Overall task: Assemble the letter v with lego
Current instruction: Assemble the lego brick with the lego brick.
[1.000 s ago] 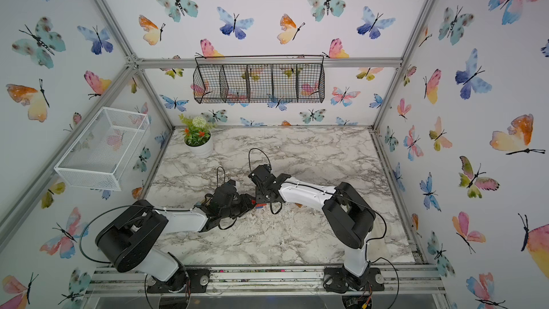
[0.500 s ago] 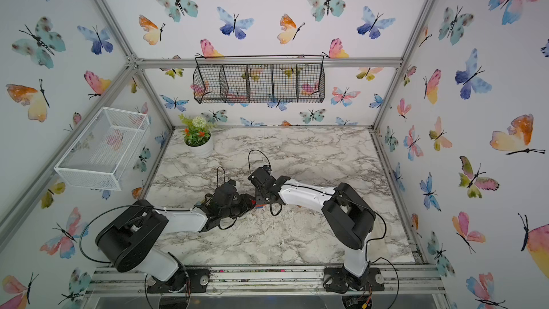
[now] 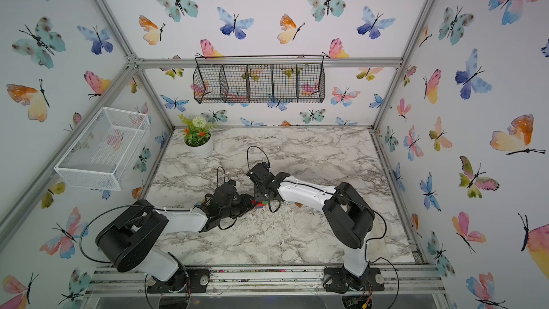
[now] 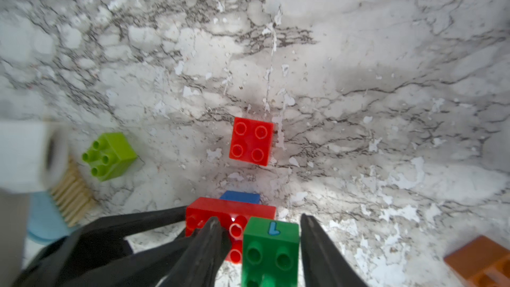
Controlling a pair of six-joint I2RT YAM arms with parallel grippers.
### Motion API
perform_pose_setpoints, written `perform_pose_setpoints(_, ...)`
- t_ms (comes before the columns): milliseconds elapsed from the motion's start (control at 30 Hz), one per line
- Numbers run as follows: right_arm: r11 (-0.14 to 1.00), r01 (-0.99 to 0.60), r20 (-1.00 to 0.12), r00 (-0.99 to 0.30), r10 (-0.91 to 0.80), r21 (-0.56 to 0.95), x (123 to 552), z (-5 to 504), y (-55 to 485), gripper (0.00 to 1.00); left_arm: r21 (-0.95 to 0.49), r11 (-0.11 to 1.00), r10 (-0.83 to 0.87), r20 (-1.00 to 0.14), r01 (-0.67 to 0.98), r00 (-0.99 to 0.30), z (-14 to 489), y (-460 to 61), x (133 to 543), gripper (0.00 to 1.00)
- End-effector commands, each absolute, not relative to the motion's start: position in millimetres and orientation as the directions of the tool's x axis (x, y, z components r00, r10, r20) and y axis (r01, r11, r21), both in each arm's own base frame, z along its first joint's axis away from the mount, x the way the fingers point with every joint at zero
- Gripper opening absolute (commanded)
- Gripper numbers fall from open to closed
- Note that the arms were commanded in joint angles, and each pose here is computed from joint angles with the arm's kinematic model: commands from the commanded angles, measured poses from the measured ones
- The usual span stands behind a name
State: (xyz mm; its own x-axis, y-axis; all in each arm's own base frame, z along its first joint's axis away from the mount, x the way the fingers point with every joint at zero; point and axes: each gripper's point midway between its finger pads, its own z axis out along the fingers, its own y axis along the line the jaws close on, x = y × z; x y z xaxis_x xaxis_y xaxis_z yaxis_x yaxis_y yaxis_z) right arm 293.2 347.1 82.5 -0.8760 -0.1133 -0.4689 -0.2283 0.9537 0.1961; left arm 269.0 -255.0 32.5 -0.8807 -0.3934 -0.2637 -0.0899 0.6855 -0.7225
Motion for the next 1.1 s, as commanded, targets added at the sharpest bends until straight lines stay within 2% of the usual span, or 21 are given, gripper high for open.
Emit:
perform_pose_setpoints(0,0.948,-0.242,-0.476,-0.871,-0.120,0.205,294.7,94.4,348.7,0.59,-0.431,0.864,-0.320,-0.074,-0.259,-0.944,-51.2,-197.1,195.6,0.45)
perform_pose_setpoints(133,0.939,-0.254,-0.475,-0.872,-0.117,0.234,295.3,104.4,349.8,0.68,-0.433,0.864,-0.318,-0.075,-0.257,-0.945,-50.3,-197.7,195.8,0.45)
perform_pose_setpoints(233,0.910,-0.253,-0.476,-0.876,-0.072,0.329,297.7,116.0,342.1,0.72,-0.437,0.862,-0.320,-0.076,-0.258,-0.944,-49.0,-197.9,196.1,0.45)
perform_pose_setpoints(300,0.848,-0.273,-0.488,-0.873,-0.019,0.454,297.2,127.8,338.2,0.74,-0.441,0.860,-0.321,-0.079,-0.256,-0.944,-47.4,-198.4,196.8,0.45)
perform_pose_setpoints(433,0.636,-0.303,-0.479,-0.870,0.120,0.710,287.8,147.5,329.3,0.76,-0.451,0.857,-0.320,-0.085,-0.250,-0.944,-44.8,-200.0,198.3,0.45)
perform_pose_setpoints(533,0.524,-0.291,-0.425,-0.892,0.154,0.800,272.7,146.6,324.6,0.79,-0.461,0.853,-0.319,-0.087,-0.246,-0.944,-43.5,-201.3,199.0,0.45)
perform_pose_setpoints(733,0.358,-0.211,-0.308,-0.920,0.241,0.910,250.5,128.9,318.3,0.79,-0.483,0.843,-0.320,-0.095,-0.238,-0.943,-40.2,-203.7,200.4,0.45)
perform_pose_setpoints(1067,0.316,-0.127,-0.218,-0.937,0.271,0.940,250.2,97.4,320.2,0.75,-0.481,0.844,-0.321,-0.098,-0.238,-0.942,-40.5,-204.6,202.7,0.45)
